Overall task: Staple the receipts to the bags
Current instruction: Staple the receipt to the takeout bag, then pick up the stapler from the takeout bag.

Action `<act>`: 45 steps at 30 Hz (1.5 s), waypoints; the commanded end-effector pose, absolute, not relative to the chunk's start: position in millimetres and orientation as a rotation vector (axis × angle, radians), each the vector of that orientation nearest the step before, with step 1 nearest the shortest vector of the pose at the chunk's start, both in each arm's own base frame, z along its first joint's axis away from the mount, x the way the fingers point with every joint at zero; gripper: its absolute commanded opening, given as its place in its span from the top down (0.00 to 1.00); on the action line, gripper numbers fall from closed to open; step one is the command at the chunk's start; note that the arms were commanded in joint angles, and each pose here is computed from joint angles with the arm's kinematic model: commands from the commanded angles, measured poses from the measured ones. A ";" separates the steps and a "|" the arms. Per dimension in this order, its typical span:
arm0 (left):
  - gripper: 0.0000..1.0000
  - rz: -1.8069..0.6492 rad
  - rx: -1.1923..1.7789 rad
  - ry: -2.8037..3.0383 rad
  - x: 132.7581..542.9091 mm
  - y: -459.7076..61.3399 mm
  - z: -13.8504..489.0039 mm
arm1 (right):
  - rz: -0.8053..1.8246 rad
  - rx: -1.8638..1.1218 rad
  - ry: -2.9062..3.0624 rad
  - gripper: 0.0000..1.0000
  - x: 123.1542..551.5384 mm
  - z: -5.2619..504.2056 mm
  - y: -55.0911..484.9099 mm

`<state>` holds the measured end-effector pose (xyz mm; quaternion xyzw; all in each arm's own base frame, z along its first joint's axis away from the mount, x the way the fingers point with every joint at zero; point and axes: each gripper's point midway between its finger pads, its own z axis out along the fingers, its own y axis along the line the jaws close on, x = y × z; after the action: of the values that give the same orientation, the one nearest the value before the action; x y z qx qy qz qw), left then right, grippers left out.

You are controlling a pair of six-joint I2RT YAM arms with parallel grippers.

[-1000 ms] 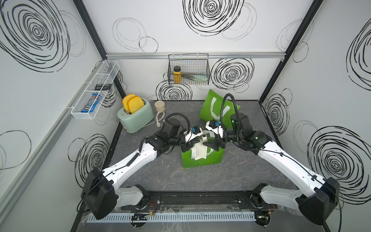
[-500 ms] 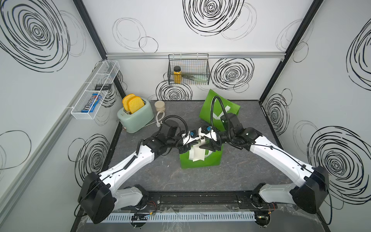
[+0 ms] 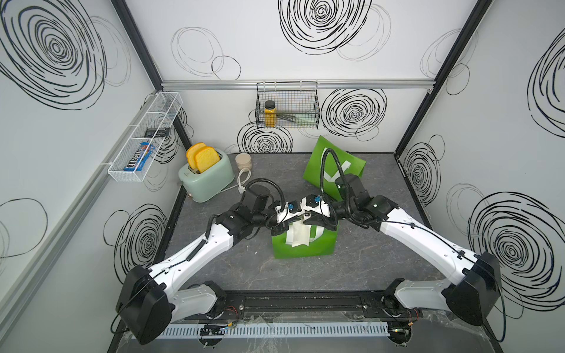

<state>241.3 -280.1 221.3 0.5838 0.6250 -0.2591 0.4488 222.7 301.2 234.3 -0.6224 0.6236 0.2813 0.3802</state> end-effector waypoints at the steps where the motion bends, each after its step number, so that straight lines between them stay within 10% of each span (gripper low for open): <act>1: 1.00 -0.661 1.426 1.485 239.2 -285.2 232.5 | 0.708 -1.548 1.671 0.39 225.3 227.6 293.7; 11: 1.00 -0.692 1.232 1.576 266.0 -285.8 247.6 | 0.744 -0.974 1.696 0.16 262.2 330.7 268.2; 41: 1.00 -0.722 1.202 1.644 276.0 -289.5 246.9 | 0.458 -0.429 1.912 0.38 260.9 270.9 283.0; 45: 1.00 -0.720 1.201 1.646 276.6 -289.4 246.9 | 0.448 -0.431 1.954 0.56 261.5 260.7 285.2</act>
<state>270.5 -288.4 228.4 0.4941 0.6855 -0.2952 0.4459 260.1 285.5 267.2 -0.1894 0.8048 0.1939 0.5281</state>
